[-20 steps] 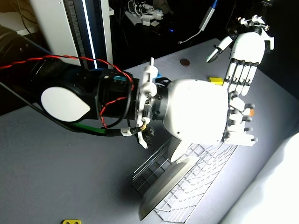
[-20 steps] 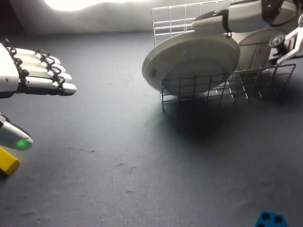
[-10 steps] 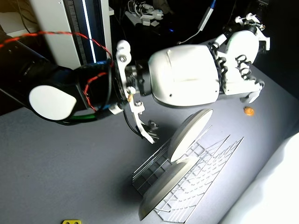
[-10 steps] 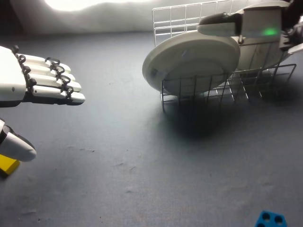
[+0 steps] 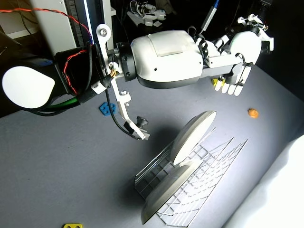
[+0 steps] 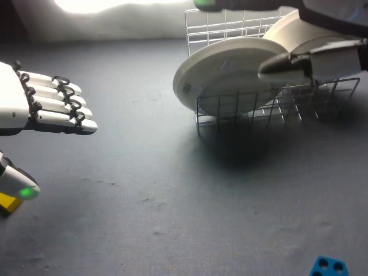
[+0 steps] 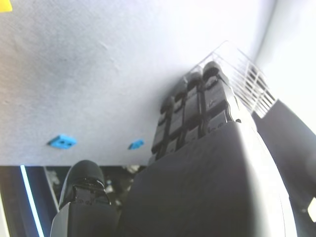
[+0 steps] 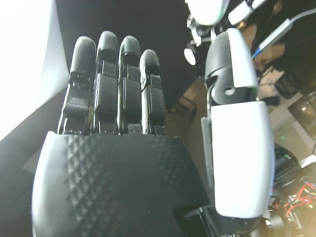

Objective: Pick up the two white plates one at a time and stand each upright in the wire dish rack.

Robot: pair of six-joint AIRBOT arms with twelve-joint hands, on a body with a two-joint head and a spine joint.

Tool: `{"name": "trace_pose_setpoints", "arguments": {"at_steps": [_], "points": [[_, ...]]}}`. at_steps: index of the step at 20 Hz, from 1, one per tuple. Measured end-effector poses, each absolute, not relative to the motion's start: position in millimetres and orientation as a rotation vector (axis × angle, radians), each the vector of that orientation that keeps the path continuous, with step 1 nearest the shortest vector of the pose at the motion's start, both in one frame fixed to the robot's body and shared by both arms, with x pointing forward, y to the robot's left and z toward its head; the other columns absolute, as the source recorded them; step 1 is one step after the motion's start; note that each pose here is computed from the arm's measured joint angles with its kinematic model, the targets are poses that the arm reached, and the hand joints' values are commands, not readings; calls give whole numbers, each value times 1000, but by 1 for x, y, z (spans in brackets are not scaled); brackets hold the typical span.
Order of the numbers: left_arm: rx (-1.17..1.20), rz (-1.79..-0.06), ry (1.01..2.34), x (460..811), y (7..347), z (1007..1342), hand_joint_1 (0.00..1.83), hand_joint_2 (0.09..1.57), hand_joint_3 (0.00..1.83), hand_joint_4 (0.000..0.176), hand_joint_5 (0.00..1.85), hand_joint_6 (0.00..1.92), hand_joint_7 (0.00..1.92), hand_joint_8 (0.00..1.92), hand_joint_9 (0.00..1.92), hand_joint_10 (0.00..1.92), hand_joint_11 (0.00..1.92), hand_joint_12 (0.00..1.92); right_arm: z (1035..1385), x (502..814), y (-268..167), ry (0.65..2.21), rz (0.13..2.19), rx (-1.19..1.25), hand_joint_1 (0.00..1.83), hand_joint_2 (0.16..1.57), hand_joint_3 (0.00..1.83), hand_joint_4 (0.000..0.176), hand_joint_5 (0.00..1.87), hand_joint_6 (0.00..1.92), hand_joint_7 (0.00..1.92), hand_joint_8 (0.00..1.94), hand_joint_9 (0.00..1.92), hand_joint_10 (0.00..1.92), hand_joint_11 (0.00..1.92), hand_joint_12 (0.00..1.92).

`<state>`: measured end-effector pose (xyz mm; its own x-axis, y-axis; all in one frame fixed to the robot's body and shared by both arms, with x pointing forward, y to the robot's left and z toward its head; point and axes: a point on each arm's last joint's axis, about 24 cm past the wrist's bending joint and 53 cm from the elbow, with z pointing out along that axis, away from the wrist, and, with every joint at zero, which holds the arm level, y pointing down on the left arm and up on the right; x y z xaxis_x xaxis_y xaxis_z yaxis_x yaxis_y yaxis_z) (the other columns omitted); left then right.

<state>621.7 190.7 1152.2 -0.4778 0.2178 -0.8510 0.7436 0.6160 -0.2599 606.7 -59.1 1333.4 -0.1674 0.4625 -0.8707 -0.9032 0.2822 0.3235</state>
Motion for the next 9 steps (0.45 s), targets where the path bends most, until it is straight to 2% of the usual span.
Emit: {"name": "trace_pose_setpoints", "arguments": {"at_steps": [2, 3, 4, 5, 6, 7, 8, 9], "points": [[771, -827, 2004, 616, 182, 1152, 0, 1142, 0, 0, 239, 0, 282, 2, 238, 7, 125, 149, 1327, 603, -56, 1209, 1281, -526, 962, 982, 0, 0, 489, 29, 538, 16, 505, 45, 0, 1235], [779, -836, 2004, 613, 179, 1152, 0, 1146, 0, 0, 291, 0, 367, 0, 321, 1, 39, 444, 1326, 602, -55, 1209, 1277, -537, 978, 983, 0, 0, 520, 41, 570, 27, 540, 60, 0, 1280], [783, -838, 2012, 611, 179, 1149, 0, 1170, 0, 0, 456, 11, 577, 11, 522, 20, 33, 832, 1323, 600, -53, 1211, 1266, -562, 1048, 977, 1, 0, 568, 265, 656, 141, 570, 244, 26, 1384], [786, -830, 2014, 612, 181, 1148, 0, 1170, 0, 0, 456, 11, 577, 11, 522, 20, 33, 832, 1322, 598, -54, 1210, 1270, -566, 1048, 977, 1, 0, 568, 265, 656, 141, 570, 244, 26, 1384], [781, -825, 2016, 613, 183, 1148, 0, 1204, 3, 0, 587, 54, 703, 60, 664, 87, 156, 1019, 1321, 598, -54, 1211, 1264, -576, 1054, 984, 2, 0, 426, 915, 512, 813, 454, 833, 110, 1527], [773, -819, 2016, 615, 185, 1148, 7, 1223, 1, 0, 641, 79, 705, 169, 612, 353, 181, 1175, 1317, 596, -54, 1217, 1260, -586, 1057, 992, 3, 0, 289, 1348, 355, 1296, 339, 1284, 149, 1682], [769, -813, 2017, 616, 186, 1148, 71, 1229, 1, 0, 587, 650, 498, 1066, 399, 1259, 211, 1649, 1316, 595, -54, 1219, 1255, -597, 1126, 972, 0, 0, 401, 1647, 412, 1709, 371, 1762, 292, 1891], [768, -812, 2023, 616, 187, 1146, 71, 1229, 1, 0, 587, 650, 498, 1066, 399, 1259, 211, 1649, 1315, 594, -54, 1217, 1252, -608, 1126, 972, 0, 0, 401, 1647, 412, 1709, 371, 1762, 292, 1891]]}}
